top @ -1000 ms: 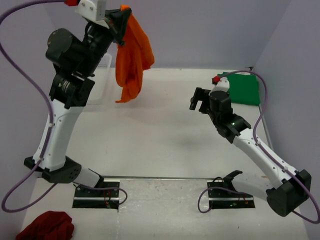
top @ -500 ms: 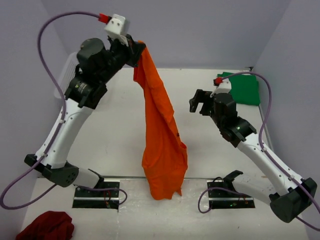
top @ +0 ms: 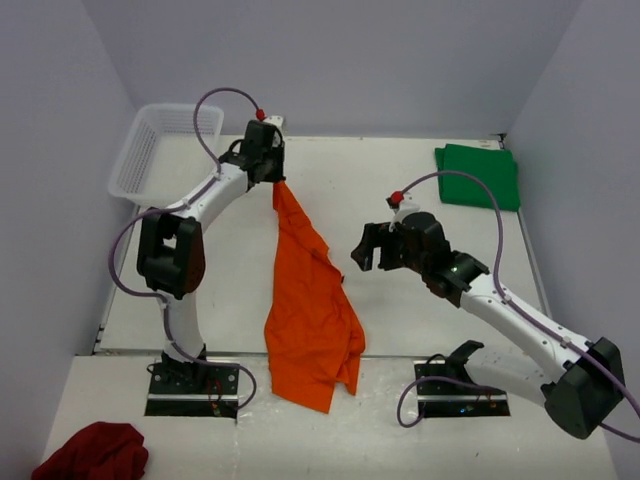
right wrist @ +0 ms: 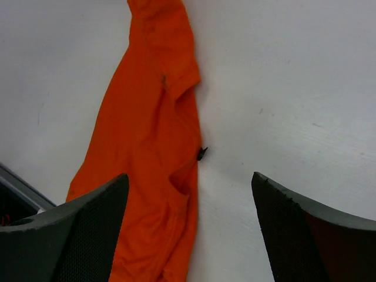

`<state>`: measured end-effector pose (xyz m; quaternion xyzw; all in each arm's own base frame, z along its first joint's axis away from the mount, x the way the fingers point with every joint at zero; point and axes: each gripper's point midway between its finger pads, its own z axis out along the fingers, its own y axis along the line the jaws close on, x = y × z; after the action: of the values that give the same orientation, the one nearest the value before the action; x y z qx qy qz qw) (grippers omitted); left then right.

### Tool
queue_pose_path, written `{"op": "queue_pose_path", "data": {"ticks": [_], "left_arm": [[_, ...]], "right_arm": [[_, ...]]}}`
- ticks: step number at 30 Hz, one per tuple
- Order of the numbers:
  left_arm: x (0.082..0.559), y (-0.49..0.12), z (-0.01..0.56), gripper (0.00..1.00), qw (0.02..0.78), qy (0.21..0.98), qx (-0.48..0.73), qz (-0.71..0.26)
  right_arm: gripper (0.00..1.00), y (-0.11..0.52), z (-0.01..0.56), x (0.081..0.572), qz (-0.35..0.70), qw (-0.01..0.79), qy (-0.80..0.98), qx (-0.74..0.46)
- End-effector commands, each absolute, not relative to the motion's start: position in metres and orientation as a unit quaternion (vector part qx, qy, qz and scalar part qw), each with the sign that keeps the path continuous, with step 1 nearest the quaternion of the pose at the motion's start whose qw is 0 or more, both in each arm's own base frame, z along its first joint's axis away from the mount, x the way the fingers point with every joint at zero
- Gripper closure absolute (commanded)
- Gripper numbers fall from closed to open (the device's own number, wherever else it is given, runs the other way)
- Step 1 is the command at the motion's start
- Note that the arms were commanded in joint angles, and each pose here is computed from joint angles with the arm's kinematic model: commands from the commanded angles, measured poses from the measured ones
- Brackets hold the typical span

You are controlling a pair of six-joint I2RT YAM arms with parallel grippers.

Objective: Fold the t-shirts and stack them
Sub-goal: Move the tshirt to the center of the board

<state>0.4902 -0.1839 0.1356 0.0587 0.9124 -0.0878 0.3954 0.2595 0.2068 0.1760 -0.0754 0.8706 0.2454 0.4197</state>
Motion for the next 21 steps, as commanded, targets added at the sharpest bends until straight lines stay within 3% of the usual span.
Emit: {"op": "queue_pose_path", "data": {"ticks": [1, 4, 9, 21], "left_arm": [[0.531, -0.186, 0.231, 1.00, 0.497, 0.858, 0.040, -0.123], [0.527, -0.190, 0.239, 0.97, 0.499, 0.855, 0.032, -0.138], [0.506, -0.183, 0.254, 0.69, 0.507, 0.850, 0.006, -0.142], [0.491, -0.184, 0.250, 0.63, 0.497, 0.854, 0.014, -0.151]], "right_arm": [[0.15, 0.241, 0.147, 0.232, 0.312, 0.354, 0.875, -0.107], [0.17, 0.255, 0.116, 0.226, 0.304, 0.312, 0.894, -0.107], [0.35, 0.279, 0.085, 0.211, 0.303, 0.280, 0.905, -0.105], [0.43, 0.286, 0.054, 0.220, 0.261, 0.279, 0.920, -0.092]]}}
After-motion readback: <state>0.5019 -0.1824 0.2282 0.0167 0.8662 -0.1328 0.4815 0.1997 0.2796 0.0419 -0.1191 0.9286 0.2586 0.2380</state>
